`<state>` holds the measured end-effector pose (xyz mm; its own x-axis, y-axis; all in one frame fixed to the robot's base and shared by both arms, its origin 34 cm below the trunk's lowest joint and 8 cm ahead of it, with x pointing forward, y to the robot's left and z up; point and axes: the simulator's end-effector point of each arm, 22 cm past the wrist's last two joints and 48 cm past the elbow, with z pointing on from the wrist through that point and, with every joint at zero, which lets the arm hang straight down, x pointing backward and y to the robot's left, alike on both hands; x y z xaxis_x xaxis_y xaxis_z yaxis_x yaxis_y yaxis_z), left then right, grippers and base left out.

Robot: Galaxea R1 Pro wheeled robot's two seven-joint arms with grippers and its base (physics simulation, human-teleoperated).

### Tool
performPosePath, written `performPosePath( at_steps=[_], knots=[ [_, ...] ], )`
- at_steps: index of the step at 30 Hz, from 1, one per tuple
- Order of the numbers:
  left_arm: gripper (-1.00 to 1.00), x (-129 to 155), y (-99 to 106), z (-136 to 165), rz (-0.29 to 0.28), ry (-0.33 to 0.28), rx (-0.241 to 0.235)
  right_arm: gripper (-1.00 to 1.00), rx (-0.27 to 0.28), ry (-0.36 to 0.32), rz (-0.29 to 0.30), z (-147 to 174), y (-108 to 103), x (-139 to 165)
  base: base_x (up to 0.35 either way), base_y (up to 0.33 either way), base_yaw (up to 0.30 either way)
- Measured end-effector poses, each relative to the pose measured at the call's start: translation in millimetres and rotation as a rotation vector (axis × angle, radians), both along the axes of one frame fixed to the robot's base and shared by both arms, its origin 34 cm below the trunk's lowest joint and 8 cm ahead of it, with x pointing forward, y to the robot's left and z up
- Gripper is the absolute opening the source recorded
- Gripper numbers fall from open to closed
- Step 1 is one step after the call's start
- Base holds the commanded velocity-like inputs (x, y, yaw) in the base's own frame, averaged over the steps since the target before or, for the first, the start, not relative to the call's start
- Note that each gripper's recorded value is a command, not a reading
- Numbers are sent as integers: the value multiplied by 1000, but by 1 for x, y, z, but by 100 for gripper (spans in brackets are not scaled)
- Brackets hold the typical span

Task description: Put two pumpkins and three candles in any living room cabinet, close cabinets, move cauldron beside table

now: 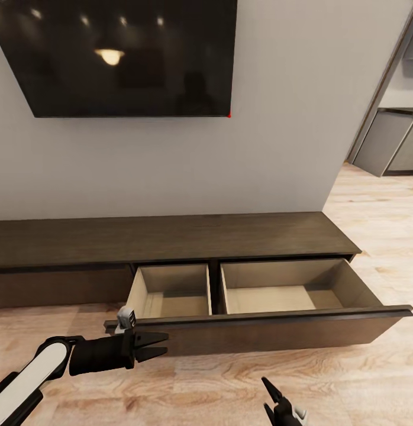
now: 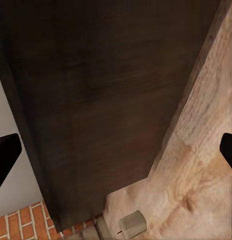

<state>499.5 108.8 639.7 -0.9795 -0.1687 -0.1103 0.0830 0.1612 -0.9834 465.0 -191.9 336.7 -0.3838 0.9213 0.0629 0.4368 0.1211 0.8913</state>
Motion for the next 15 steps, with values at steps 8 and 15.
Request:
performPosePath(
  at_steps=[8,15],
  knots=[
    [100,-2,1,-5,0,3,16,100,-55,113,12,-24,-8,-13,-21,0,0],
    [100,-2,2,-8,2,5,29,100,-64,130,12,-27,-12,-15,-1,0,0]
  ],
)
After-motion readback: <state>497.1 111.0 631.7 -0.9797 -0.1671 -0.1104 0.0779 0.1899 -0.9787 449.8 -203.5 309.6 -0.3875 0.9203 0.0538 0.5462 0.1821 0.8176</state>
